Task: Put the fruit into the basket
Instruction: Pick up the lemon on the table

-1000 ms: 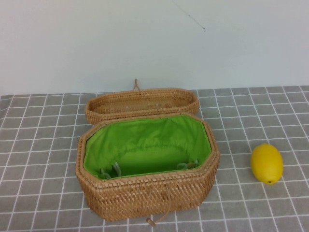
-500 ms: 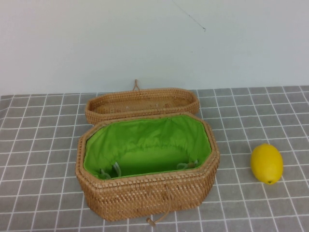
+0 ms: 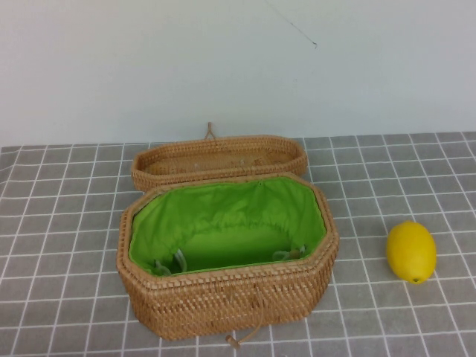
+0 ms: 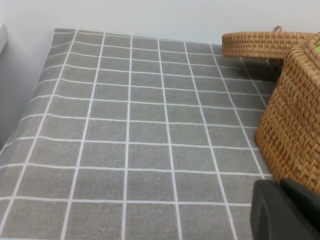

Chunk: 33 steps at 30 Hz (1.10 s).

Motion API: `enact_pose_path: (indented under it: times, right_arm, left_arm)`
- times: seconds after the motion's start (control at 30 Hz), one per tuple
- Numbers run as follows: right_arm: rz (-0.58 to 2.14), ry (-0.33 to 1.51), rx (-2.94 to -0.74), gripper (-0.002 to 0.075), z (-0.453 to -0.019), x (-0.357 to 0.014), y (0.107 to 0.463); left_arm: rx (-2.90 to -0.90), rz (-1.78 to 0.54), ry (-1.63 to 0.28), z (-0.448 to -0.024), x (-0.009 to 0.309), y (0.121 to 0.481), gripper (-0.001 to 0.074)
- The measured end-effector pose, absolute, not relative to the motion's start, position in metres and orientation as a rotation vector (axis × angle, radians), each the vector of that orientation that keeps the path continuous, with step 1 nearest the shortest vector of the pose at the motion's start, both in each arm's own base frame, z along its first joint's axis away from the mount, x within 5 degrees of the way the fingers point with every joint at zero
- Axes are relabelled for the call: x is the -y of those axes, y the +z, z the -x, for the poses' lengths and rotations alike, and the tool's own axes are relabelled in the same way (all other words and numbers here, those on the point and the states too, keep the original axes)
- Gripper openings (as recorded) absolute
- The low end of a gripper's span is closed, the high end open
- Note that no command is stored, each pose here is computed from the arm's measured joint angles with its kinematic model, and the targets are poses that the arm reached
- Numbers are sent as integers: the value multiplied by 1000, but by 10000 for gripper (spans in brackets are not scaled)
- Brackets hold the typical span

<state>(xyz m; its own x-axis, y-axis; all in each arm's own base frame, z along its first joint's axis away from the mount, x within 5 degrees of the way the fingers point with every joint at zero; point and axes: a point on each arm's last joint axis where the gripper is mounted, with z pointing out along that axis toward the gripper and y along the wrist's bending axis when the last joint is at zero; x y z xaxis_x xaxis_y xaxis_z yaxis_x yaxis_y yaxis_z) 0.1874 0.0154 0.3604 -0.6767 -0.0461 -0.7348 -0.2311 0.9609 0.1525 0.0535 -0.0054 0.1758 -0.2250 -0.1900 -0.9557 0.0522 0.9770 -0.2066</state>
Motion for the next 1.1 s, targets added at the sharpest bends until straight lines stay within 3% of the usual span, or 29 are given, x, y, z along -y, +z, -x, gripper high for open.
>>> enact_pose_path:
  times: [0.3,0.53,0.73,0.8,0.87,1.03,1.1]
  right_arm:
    - [103,317,-2543,1,-225,-16,351]
    - [225,187,-2670,1,-249,-57,331]
    - [272,202,-2701,13,-276,-85,324]
    - [252,202,-2728,68,-284,-87,317]
    - [212,199,-2771,170,-291,-89,306]
    - [130,197,-2880,568,-309,-95,273]
    - [113,195,-2901,640,-316,-97,261]
  left_arm:
    - [-1787,102,-224,-53,5,176,1]
    - [-1787,102,-224,-53,5,176,1]
    - [-1787,102,-224,-53,5,176,1]
    - [-1787,102,-224,-53,5,176,1]
    - [-1787,102,-224,-53,5,176,1]
    - [-1784,102,-224,-54,5,176,1]
    - [-1784,102,-224,-54,5,176,1]
